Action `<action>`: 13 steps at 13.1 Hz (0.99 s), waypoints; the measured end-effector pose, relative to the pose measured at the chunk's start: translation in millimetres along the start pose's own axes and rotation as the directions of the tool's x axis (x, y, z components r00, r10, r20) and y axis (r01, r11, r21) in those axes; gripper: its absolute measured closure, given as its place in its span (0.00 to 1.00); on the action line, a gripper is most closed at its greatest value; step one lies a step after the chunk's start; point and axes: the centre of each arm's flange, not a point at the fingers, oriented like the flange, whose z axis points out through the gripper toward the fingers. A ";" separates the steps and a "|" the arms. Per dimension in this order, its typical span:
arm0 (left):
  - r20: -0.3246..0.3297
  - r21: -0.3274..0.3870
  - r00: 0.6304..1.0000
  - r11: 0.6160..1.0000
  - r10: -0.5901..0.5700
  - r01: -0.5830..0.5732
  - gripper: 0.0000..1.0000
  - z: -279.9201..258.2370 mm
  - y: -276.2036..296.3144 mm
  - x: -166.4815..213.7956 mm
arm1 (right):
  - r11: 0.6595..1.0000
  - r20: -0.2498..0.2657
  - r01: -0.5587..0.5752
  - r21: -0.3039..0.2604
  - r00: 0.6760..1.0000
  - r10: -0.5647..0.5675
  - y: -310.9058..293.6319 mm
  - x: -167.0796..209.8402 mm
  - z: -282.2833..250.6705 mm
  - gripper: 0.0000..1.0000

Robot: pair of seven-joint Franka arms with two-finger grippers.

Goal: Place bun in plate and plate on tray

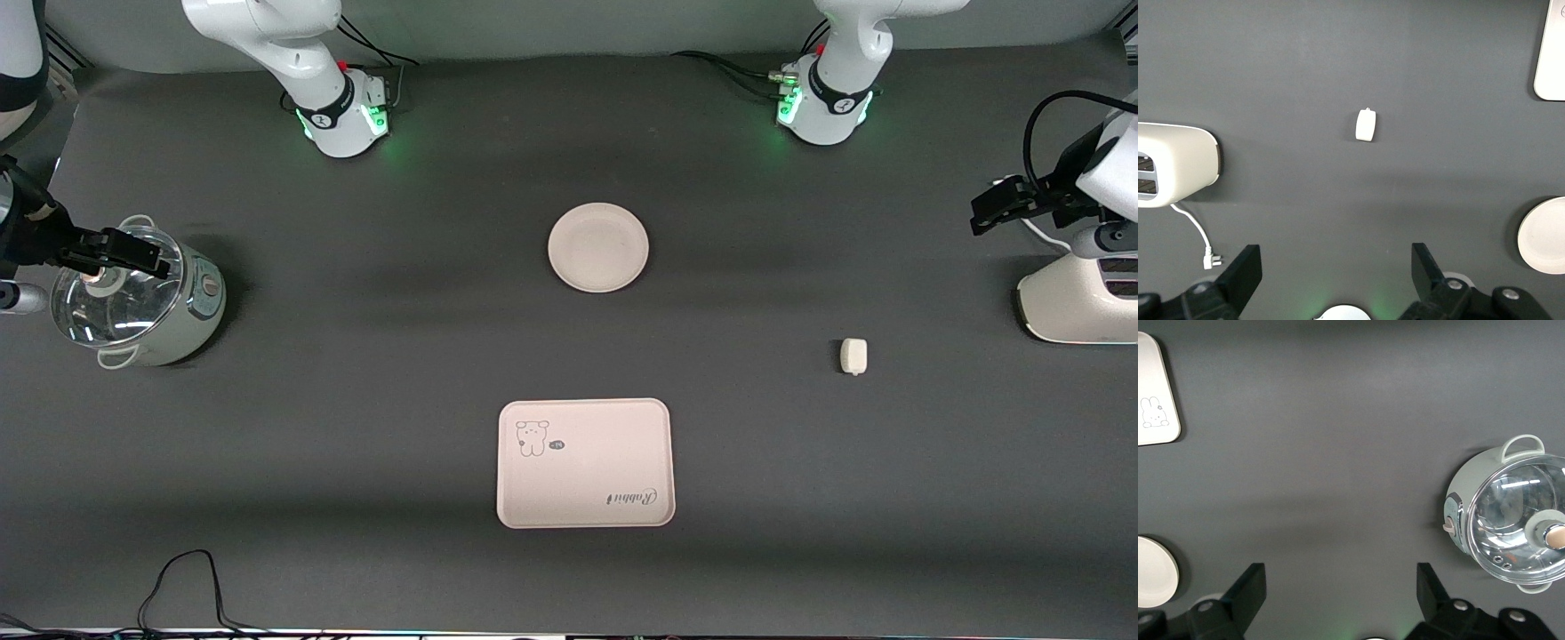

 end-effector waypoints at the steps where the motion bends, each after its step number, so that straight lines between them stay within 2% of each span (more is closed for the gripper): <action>1: 0.000 0.001 1.000 1.000 0.001 -0.001 0.00 0.1 0.5 0.0 | 1.000 -0.001 -0.001 0.000 1.000 0.001 0.8 -0.4 -0.7 0.00; 9: 0.009 0.002 1.000 1.000 0.005 -0.005 0.00 3.7 2.4 2.4 | 1.000 0.000 0.002 0.000 1.000 -0.002 -1.0 -0.7 -0.3 0.00; 13: 0.046 0.006 0.999 1.000 0.005 -0.005 0.00 7.0 2.2 0.1 | 1.000 0.003 0.002 -0.001 1.000 -0.002 -0.9 -0.7 1.2 0.00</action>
